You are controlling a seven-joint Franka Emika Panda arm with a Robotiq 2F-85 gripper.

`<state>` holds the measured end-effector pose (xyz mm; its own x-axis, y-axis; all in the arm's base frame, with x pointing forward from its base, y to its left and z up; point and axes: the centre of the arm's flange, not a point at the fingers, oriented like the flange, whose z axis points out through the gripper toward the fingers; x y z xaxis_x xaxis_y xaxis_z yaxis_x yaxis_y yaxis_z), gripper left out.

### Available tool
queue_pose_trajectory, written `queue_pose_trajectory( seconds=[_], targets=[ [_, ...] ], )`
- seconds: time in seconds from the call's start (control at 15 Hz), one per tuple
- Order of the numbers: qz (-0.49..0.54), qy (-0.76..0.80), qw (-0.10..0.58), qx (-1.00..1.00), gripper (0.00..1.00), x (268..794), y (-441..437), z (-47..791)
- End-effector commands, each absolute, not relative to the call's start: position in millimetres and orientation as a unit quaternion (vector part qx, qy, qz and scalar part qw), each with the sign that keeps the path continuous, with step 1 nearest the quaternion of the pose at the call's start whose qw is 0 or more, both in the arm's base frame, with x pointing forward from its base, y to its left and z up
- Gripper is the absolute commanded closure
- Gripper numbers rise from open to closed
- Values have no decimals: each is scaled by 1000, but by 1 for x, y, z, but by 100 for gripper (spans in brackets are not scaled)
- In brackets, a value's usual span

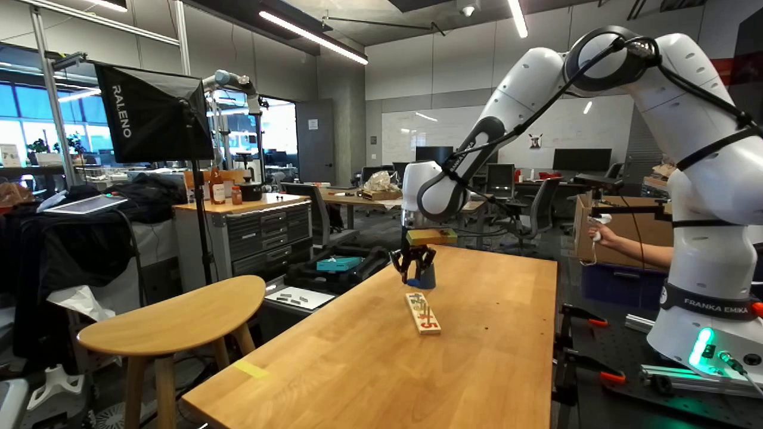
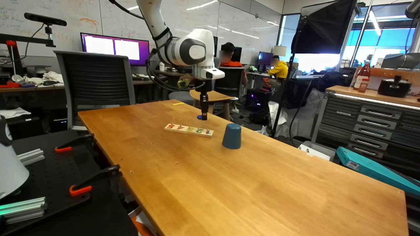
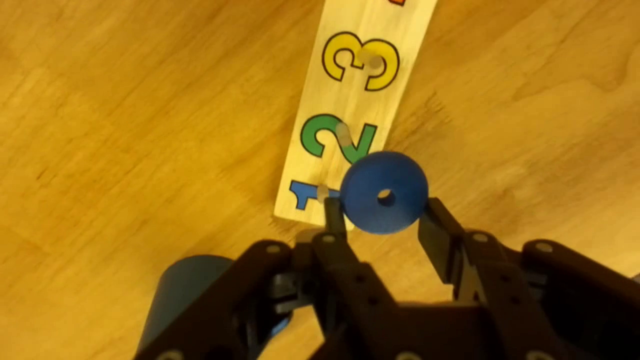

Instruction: Put the blue disk on the table

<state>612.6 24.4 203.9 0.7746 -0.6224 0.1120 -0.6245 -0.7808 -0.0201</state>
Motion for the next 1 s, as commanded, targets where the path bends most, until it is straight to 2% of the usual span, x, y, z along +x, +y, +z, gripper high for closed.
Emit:
queue_pose_trajectory(
  seconds=[0.0,0.67,0.93],
  targets=[
    [71,-351,5,934,83,616,2,233],
    [49,-384,46,921,83,590,-92,190],
    [38,-365,44,929,83,573,-99,171]
  ],
)
